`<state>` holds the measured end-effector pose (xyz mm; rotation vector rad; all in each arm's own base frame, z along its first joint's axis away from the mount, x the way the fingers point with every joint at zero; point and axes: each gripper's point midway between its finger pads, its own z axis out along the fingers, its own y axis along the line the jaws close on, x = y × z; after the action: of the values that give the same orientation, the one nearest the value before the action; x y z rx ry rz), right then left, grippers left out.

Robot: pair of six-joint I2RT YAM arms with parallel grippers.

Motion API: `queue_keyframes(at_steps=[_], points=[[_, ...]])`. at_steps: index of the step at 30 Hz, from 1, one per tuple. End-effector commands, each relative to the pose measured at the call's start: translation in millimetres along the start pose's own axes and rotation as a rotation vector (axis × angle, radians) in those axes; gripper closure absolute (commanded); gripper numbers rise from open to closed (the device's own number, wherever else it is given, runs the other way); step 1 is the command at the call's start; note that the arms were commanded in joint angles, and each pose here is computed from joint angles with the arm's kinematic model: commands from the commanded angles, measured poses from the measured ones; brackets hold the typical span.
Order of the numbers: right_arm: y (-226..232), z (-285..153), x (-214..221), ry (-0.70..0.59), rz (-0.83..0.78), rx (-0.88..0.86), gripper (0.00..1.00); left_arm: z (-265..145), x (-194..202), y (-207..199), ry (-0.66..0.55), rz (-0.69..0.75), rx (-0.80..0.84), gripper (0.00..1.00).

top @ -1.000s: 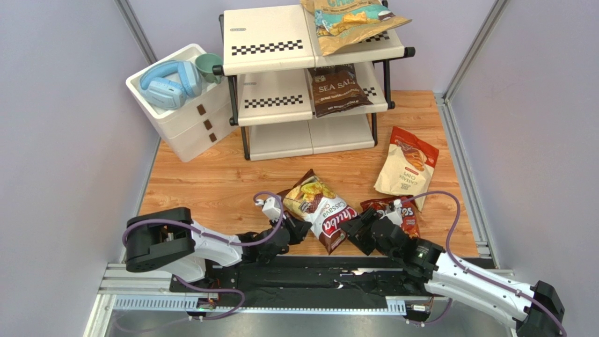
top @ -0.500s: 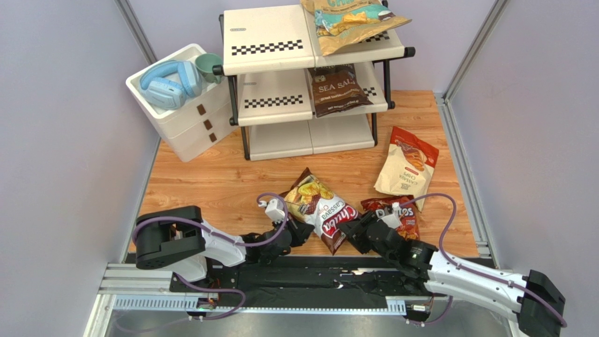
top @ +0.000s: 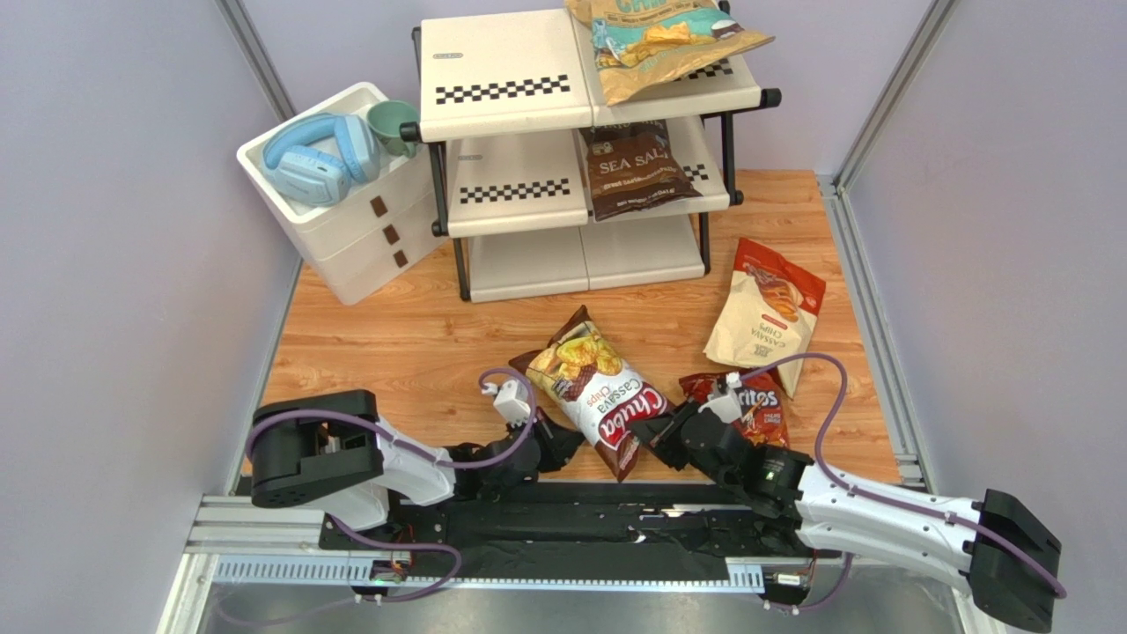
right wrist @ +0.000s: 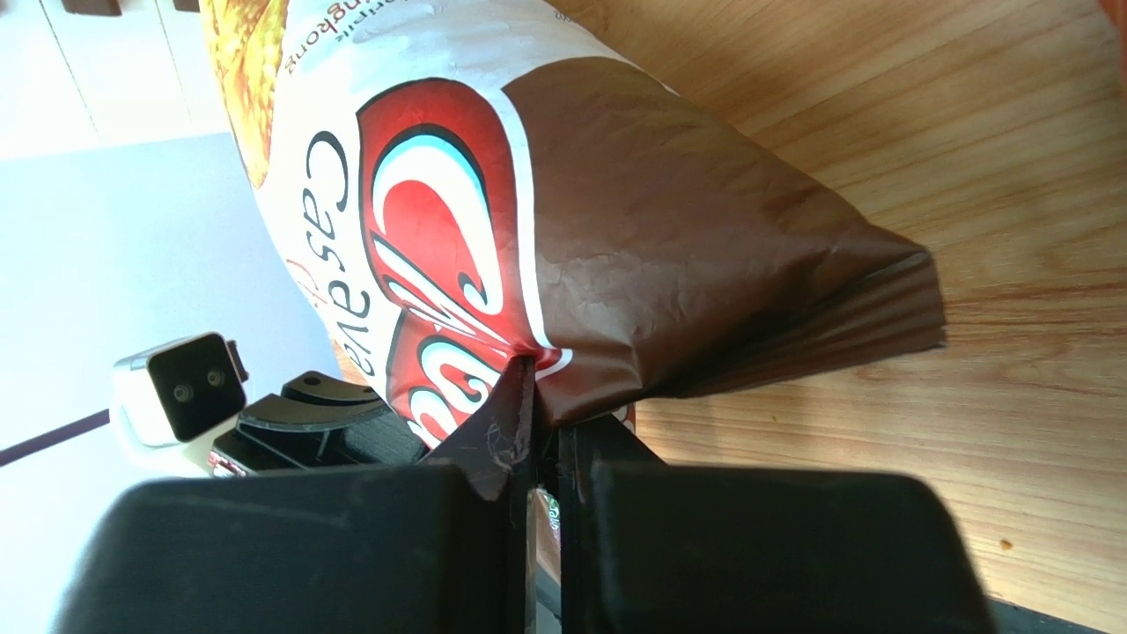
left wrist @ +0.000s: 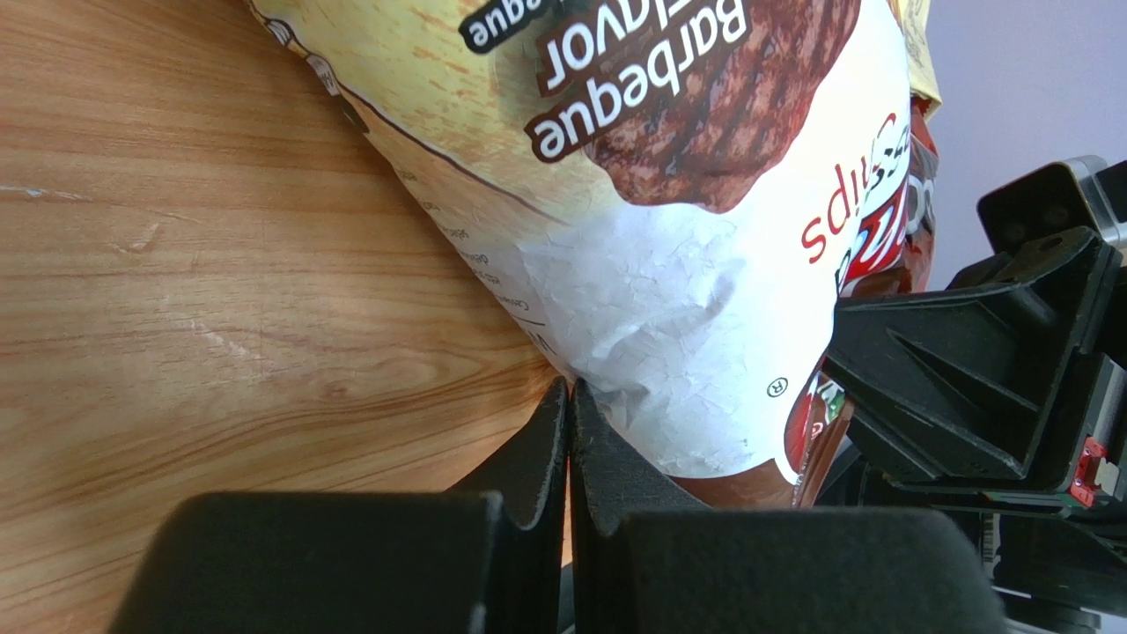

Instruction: Place and organize the chips bags onto the shelf

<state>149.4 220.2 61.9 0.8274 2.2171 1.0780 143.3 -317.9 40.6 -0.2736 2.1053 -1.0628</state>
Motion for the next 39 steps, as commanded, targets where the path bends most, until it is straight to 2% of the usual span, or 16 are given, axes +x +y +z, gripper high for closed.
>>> queue_keyframes(at_steps=[1, 5, 9, 10, 13, 15, 16, 18, 19, 23, 26, 31, 36, 39], points=[[-20, -3, -5, -0.023, -0.108, 0.075, 1.0, -3, -7, -14, -0.026, -0.05, 0.047, 1.0], [-22, -3, -6, -0.025, -0.143, 0.074, 1.0, -3, -6, -11, -0.024, -0.055, 0.038, 1.0], [-7, -5, -11, -0.043, -0.242, 0.046, 1.0, -6, -9, 1, -0.04, -0.11, -0.005, 0.98], [6, -7, -14, -0.055, -0.294, 0.019, 1.0, -9, -8, 13, -0.036, -0.1, -0.04, 0.93], [29, -12, -23, -0.097, -0.405, -0.015, 1.0, -16, -11, 25, -0.034, -0.09, -0.103, 0.88], [42, -14, -30, -0.13, -0.458, -0.028, 1.0, -21, -19, 14, -0.039, -0.104, -0.109, 0.87], [52, -15, -34, -0.149, -0.499, -0.038, 1.0, -27, -17, 37, -0.019, -0.048, -0.207, 0.87], [62, -16, -42, -0.192, -0.549, -0.048, 1.0, -34, -28, 31, -0.044, -0.056, -0.221, 0.88], [70, -16, -45, -0.211, -0.569, -0.062, 1.0, -38, -28, 41, -0.04, -0.033, -0.256, 0.88], [96, -17, -65, -0.285, -0.679, -0.087, 1.0, -48, -38, 45, -0.068, -0.055, -0.243, 0.88], [110, -17, -80, -0.33, -0.697, -0.109, 1.0, -53, -41, 50, -0.076, -0.049, -0.26, 0.89], [133, -16, -115, -0.423, -0.639, -0.179, 1.0, -55, -44, 51, -0.082, -0.03, -0.265, 0.89], [152, -12, -137, -0.463, -0.702, -0.221, 1.0, -55, -44, 52, -0.08, -0.019, -0.272, 0.9], [169, -8, -141, -0.443, -0.733, -0.268, 1.0, -56, -44, 55, -0.08, -0.019, -0.279, 0.9]])
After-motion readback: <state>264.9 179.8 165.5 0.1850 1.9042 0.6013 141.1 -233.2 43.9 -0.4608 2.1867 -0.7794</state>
